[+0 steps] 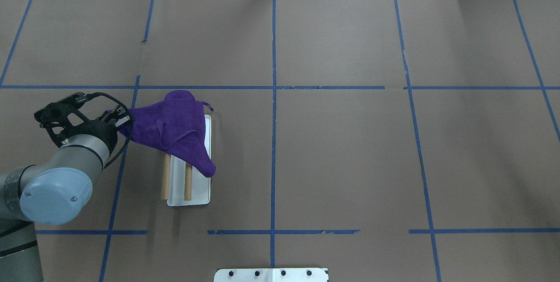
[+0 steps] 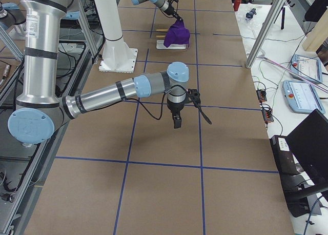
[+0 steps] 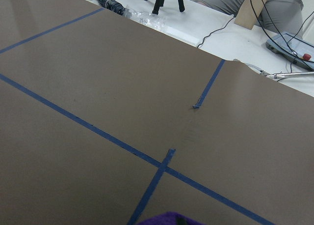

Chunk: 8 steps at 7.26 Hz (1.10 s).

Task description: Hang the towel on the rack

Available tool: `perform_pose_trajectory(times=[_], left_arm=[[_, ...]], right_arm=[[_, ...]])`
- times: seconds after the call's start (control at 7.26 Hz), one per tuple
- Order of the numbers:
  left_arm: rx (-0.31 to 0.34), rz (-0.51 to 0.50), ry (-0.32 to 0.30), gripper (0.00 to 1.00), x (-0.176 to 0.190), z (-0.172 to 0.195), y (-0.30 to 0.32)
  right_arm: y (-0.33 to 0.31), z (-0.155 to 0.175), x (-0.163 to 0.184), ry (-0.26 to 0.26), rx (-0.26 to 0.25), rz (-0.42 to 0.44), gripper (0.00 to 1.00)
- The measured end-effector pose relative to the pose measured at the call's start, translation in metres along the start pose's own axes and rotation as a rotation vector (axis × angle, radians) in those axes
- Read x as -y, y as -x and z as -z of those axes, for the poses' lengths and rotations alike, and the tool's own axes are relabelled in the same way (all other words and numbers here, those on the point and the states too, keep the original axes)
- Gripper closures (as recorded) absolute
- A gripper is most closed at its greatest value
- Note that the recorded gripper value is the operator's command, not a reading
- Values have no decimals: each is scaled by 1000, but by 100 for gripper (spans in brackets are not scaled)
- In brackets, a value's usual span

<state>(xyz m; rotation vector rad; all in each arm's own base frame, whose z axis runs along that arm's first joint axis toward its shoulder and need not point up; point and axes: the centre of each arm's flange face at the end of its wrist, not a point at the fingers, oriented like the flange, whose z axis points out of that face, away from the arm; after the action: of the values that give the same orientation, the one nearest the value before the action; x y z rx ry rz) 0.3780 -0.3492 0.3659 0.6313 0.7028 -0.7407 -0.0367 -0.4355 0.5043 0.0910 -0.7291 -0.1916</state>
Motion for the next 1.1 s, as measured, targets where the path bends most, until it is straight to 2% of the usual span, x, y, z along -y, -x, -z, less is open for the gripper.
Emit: perform_pose_trajectory(times=[0.41,0.69,1.1], left_arm=[[-26,-88,26,0,7,9,-5],[-43,-151,125,0,32,21,-8],[-69,-290,262,0,103,22,-1]], right_arm=[[-1,0,0,0,0,-1,0],[-3,1,0,-2,-2,-4,0],[-15,2,-7,-1,1,-26,0]])
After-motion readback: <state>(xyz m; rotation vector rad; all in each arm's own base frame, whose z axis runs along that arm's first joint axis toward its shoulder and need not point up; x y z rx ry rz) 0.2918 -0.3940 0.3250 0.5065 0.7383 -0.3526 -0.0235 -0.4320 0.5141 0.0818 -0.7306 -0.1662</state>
